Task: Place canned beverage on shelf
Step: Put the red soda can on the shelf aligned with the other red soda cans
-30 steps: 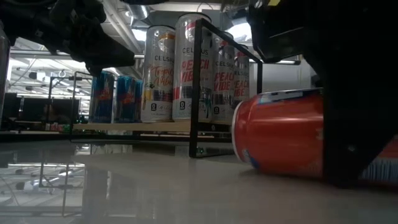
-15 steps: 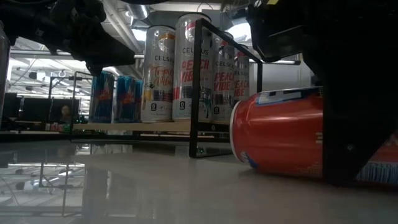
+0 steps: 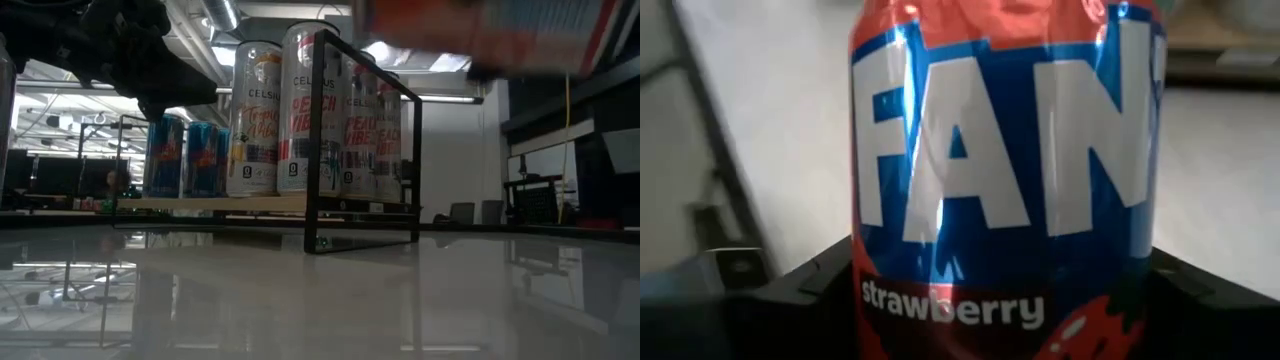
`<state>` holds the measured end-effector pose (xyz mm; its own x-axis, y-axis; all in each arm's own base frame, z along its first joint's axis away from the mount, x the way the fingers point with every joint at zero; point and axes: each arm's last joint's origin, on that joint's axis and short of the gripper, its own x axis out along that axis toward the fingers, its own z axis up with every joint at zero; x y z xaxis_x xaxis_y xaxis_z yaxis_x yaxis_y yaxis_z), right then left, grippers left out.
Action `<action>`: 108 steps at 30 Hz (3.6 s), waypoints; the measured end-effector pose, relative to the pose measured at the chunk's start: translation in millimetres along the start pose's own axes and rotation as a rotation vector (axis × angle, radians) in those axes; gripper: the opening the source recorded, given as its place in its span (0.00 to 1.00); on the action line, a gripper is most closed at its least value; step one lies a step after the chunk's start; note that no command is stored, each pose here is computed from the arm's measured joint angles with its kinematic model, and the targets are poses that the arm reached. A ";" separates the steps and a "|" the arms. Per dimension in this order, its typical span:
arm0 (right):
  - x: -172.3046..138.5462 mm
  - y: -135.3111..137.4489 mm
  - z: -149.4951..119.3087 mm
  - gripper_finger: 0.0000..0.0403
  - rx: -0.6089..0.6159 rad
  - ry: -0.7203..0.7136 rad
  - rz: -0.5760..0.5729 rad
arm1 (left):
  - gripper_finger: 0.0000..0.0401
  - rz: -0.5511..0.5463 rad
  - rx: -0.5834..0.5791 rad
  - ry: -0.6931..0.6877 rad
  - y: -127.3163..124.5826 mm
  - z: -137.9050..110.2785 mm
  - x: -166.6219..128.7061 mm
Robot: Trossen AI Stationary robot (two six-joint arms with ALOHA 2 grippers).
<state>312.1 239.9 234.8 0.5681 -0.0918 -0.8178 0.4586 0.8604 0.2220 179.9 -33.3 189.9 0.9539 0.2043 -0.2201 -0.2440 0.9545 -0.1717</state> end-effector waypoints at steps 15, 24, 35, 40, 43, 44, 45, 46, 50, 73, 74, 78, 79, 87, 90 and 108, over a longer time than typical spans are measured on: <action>-59.4 5.3 -27.0 0.71 -0.246 -0.393 -0.086 | 0.23 0.000 -0.002 -0.001 0.0 0.1 0.0; -58.7 12.6 -25.0 0.71 -0.318 -0.514 -0.116 | 0.23 -0.004 -0.010 -0.016 -0.5 1.7 0.0; -7.4 29.7 -14.9 0.71 -0.244 -0.639 -0.161 | 0.23 -0.005 -0.009 -0.017 -0.5 1.7 0.0; 31.2 37.7 3.0 0.71 -0.235 -0.657 -0.128 | 0.23 -0.005 -0.008 -0.017 -0.5 1.7 0.0; 48.5 41.9 12.6 0.71 -0.233 -0.681 -0.091 | 0.23 -0.004 -0.007 -0.016 -0.5 1.6 0.0; 53.6 42.6 15.4 0.71 -0.235 -0.687 -0.080 | 0.23 -0.005 -0.008 -0.016 -0.5 1.7 0.0; 58.9 42.8 17.6 0.71 -0.240 -0.691 -0.075 | 0.23 -0.004 -0.008 -0.017 -0.5 1.7 0.0; 63.9 42.7 20.5 0.71 -0.244 -0.697 -0.070 | 0.23 -0.004 -0.008 -0.017 -0.5 1.7 0.0; 81.8 42.6 31.4 0.71 -0.248 -0.715 -0.015 | 0.23 -0.005 -0.007 -0.016 -0.5 1.7 0.0; 103.1 51.4 55.8 0.71 -0.569 -0.788 0.437 | 0.23 -0.003 -0.003 -0.011 -0.3 1.1 0.0; 102.1 52.0 56.3 0.71 -0.580 -0.799 0.448 | 0.23 -0.003 -0.003 -0.011 -0.3 1.1 0.0; 99.4 48.9 53.1 0.71 -0.574 -0.890 0.515 | 0.23 -0.003 -0.003 -0.011 -0.3 1.1 0.0; 99.6 46.5 51.0 0.71 -0.565 -0.910 0.539 | 0.23 -0.003 -0.003 -0.011 -0.3 1.1 0.0; 112.5 16.8 47.5 0.71 -0.517 -0.980 0.614 | 0.23 -0.002 -0.001 -0.006 -0.2 0.6 0.0; 113.6 8.7 49.0 0.71 -0.500 -1.016 0.634 | 0.23 -0.001 -0.001 -0.006 -0.2 0.6 0.0; 137.2 -36.4 48.3 0.71 -0.524 -0.976 0.635 | 0.23 -0.001 0.000 -0.005 -0.2 0.6 0.0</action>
<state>406.3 171.8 140.2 0.9538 0.2698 0.1319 -0.2737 0.9617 0.0117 180.0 -33.3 190.4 0.9551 0.2042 -0.2146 -0.2428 0.9546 -0.1723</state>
